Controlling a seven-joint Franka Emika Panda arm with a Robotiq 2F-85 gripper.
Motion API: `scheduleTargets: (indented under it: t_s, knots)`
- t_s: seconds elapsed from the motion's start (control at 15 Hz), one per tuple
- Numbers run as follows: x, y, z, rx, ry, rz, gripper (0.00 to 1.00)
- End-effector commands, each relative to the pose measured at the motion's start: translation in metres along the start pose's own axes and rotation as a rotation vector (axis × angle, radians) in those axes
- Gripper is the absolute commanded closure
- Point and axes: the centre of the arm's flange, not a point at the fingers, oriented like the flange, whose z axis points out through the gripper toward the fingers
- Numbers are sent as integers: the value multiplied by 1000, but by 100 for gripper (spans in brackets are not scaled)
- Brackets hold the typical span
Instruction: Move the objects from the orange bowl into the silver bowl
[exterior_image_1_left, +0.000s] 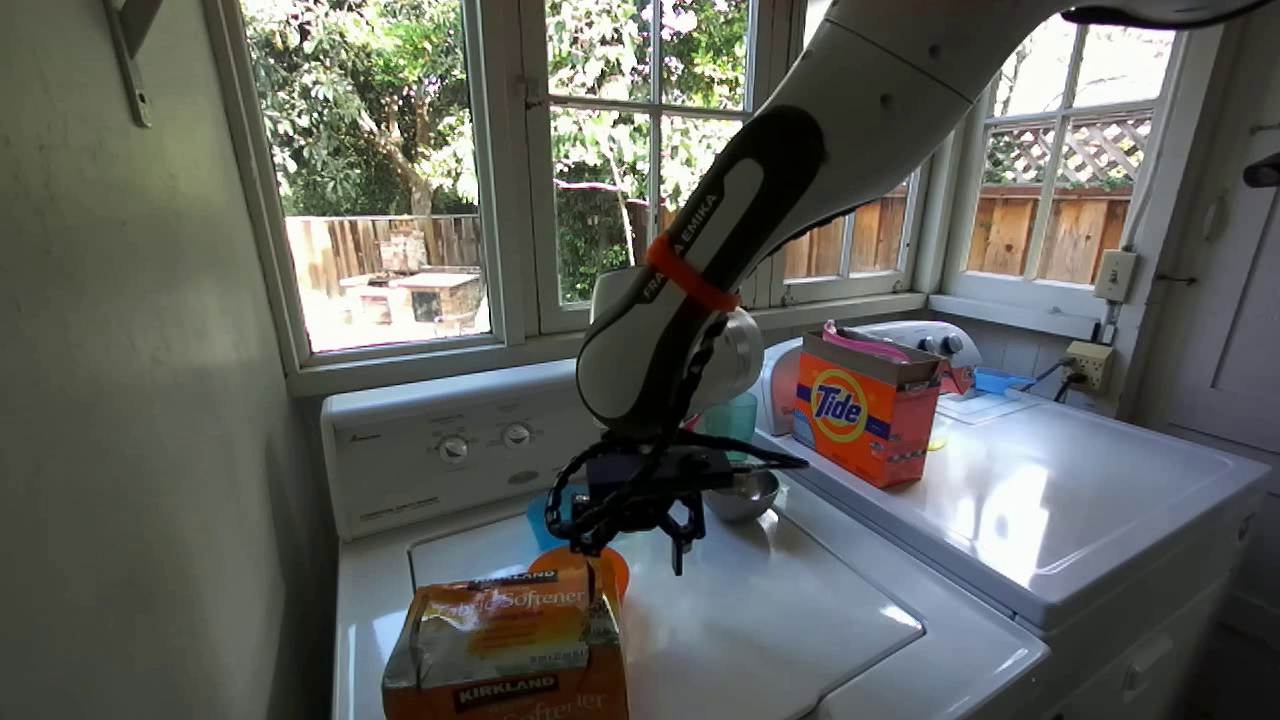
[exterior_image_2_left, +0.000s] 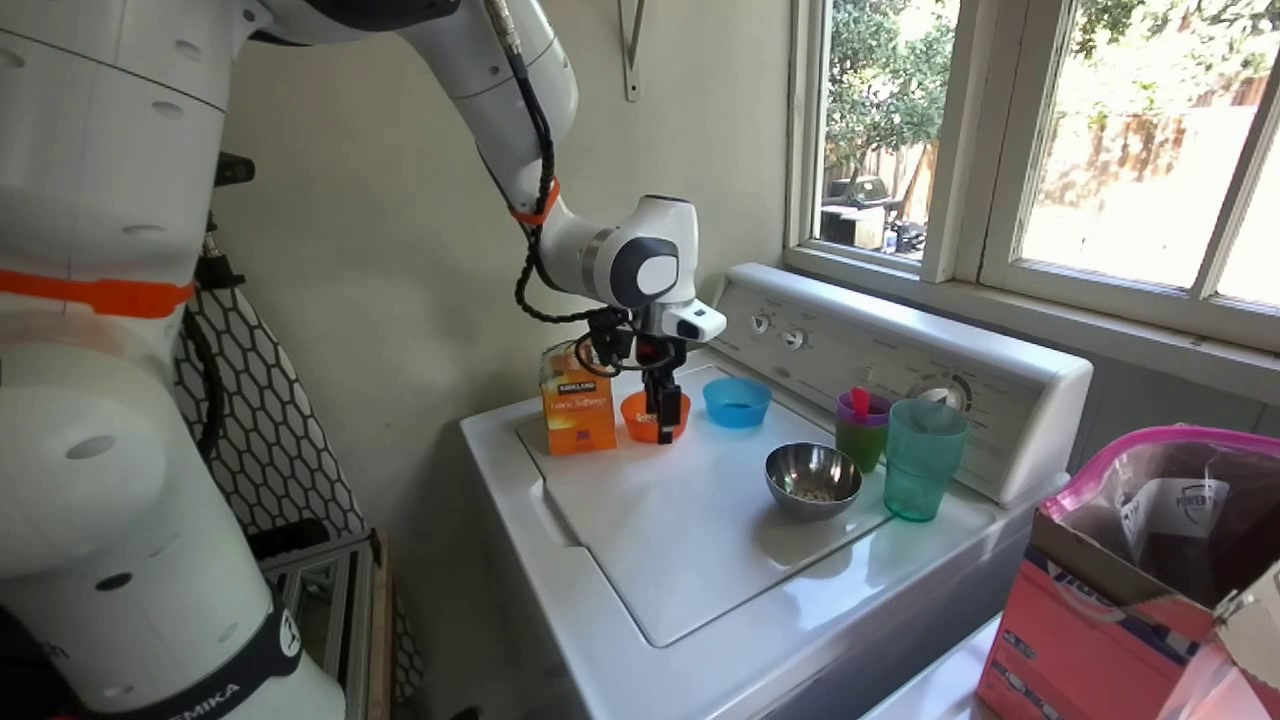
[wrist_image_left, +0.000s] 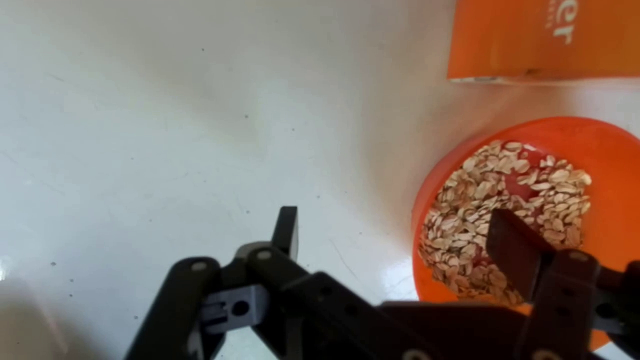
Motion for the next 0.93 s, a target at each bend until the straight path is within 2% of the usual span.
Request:
scheduleTargets:
  t_s: [0.0, 0.07, 0.13, 0.33, 0.4, 0.47, 0.53, 0.73, 0.87]
  knots:
    - [3, -4, 8, 4, 2, 3, 22]
    - [5, -4, 10, 5, 4, 1, 28]
    - [6, -5, 12, 7, -1, 0, 39]
    - [7, -6, 17, 3, -4, -2, 47]
    - [7, -7, 19, 3, -4, -3, 56]
    - [8, -7, 20, 3, -6, -4, 61]
    - [8, -8, 22, 2, -7, -5, 72]
    - [9, -10, 24, 0, -8, -7, 97]
    - [10, -11, 25, -2, -10, -9, 100]
